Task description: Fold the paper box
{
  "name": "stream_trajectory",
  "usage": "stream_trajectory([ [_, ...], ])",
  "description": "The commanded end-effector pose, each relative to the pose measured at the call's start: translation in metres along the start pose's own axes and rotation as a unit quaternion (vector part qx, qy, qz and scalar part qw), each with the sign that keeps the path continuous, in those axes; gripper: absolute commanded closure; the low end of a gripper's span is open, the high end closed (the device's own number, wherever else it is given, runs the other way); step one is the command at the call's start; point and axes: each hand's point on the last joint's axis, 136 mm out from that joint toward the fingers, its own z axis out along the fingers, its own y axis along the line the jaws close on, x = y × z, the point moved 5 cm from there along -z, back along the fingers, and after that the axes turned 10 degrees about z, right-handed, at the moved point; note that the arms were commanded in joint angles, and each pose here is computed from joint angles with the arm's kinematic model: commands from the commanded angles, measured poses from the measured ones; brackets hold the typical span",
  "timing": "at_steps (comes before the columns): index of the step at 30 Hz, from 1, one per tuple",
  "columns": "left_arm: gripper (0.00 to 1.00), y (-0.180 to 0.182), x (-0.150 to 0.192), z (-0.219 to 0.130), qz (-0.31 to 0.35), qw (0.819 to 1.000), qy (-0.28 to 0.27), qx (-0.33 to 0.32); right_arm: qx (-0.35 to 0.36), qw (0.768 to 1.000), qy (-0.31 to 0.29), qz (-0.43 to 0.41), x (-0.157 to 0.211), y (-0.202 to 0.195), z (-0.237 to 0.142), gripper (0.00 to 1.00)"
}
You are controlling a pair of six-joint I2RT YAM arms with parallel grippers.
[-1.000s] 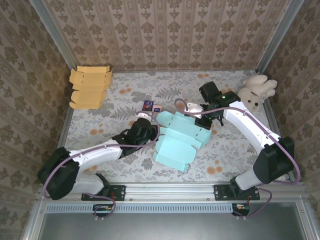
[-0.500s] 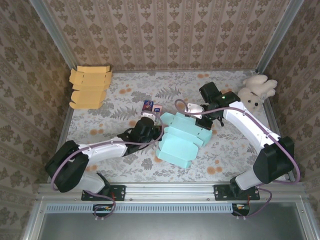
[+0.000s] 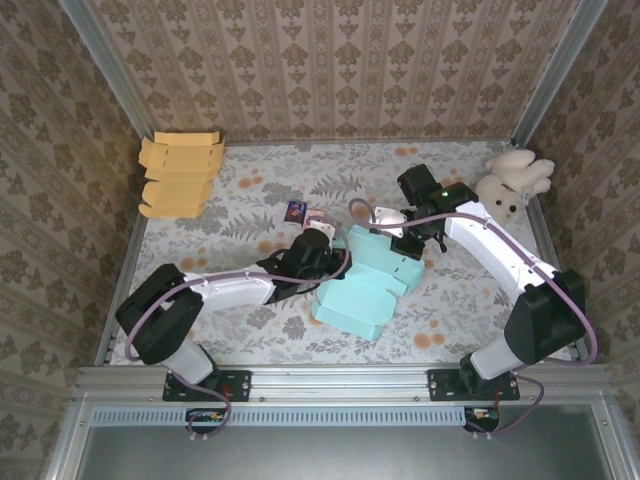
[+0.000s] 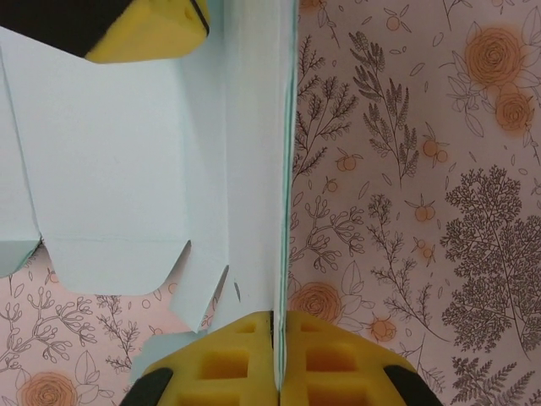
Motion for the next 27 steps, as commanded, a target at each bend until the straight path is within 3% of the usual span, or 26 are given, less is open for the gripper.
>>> stream_trajectory([
  [1,0.96,-0.005,-0.001,0.006,-0.012,1.0,-0.002,0.016,-0.017,1.0,-0.002,-0.001,0.0,0.003,0.007,1.0],
  [10,0.96,-0.007,-0.005,-0.008,0.008,1.0,-0.011,0.011,-0.011,1.0,0.005,0.001,0.002,-0.001,0.013,1.0],
  [21,0.91,0.009,0.004,-0.11,0.111,0.983,-0.119,-0.082,0.064,0.997,-0.019,-0.032,-0.002,-0.009,0.006,1.0],
  [27,0.89,0.042,0.012,-0.148,0.104,0.968,-0.169,-0.156,0.134,0.985,-0.026,-0.105,-0.015,0.002,0.004,1.0],
])
